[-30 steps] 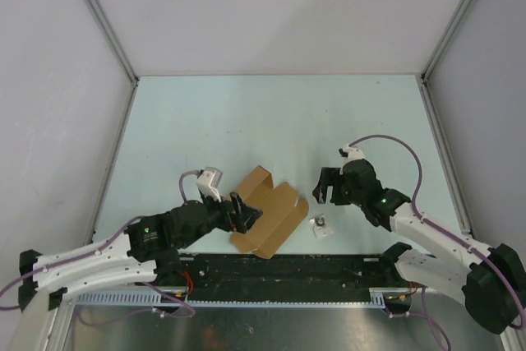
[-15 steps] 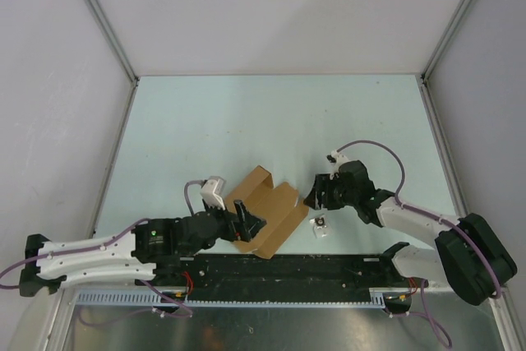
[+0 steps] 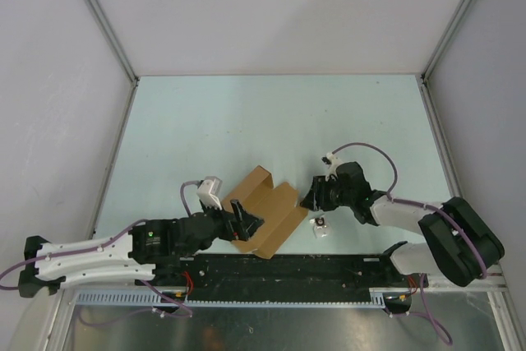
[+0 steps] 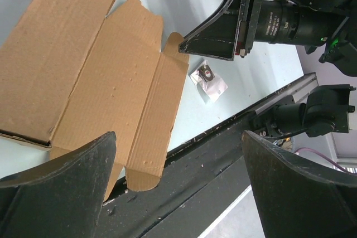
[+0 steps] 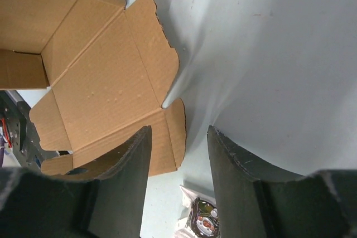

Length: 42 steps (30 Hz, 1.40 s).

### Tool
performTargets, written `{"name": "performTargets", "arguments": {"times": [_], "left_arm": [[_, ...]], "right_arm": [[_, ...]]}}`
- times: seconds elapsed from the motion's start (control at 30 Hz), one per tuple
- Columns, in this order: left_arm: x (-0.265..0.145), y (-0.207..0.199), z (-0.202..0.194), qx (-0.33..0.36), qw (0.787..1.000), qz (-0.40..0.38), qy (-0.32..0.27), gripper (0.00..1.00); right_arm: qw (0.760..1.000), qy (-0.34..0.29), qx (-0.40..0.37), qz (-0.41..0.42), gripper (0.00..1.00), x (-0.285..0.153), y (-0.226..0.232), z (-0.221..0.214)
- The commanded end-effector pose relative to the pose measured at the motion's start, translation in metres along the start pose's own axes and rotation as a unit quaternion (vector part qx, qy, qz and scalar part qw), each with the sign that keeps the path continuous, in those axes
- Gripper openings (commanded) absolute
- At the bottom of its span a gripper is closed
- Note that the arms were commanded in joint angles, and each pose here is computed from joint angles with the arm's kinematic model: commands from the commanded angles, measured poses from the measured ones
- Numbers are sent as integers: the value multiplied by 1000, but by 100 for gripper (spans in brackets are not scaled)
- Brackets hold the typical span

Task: Fold the paper box

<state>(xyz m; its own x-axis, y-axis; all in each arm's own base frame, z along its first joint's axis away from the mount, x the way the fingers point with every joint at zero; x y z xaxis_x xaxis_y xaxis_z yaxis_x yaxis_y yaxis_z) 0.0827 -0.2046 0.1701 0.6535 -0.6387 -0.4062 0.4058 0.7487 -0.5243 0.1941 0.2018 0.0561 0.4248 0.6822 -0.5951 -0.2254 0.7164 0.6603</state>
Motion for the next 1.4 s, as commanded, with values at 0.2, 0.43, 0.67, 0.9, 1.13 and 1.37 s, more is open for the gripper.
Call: {"name": "performTargets", "arguments": {"times": [0.2, 0.43, 0.67, 0.9, 1.13, 1.37], "left_arm": [[1, 3, 1, -12, 1000, 7, -11, 98], [-1, 2, 2, -17, 1000, 1, -14, 99], [-4, 2, 6, -18, 1000, -5, -23, 98], [-5, 6, 8, -15, 999, -1, -33, 98], [0, 8, 10, -2, 999, 25, -38, 90], [13, 12, 5, -26, 996, 72, -36, 83]], "right_arm": [[999, 1, -6, 35, 43, 5, 8, 2], [999, 10, -17, 37, 40, 9, 9, -4], [999, 13, -21, 32, 23, 12, 10, -9], [999, -34, -17, 14, 4, 2, 16, 2], [993, -114, 33, -27, 0, -22, 9, 13], [974, -190, 103, -69, 0, -40, -4, 10]]}}
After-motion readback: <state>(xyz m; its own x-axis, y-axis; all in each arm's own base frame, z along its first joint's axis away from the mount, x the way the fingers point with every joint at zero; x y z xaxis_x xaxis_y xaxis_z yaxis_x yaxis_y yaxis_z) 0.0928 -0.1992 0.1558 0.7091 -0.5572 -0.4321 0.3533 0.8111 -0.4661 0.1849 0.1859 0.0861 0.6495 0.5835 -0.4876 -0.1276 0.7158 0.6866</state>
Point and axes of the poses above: each gripper's point midway between its finger pads, its own x axis out along the fingers, its own y axis along the line the jaws close on, z = x × y, the point moved 4 cm from there along -x, back along the fingers, and after that the axes turned 8 degrees about x, right-handed, at the moved point
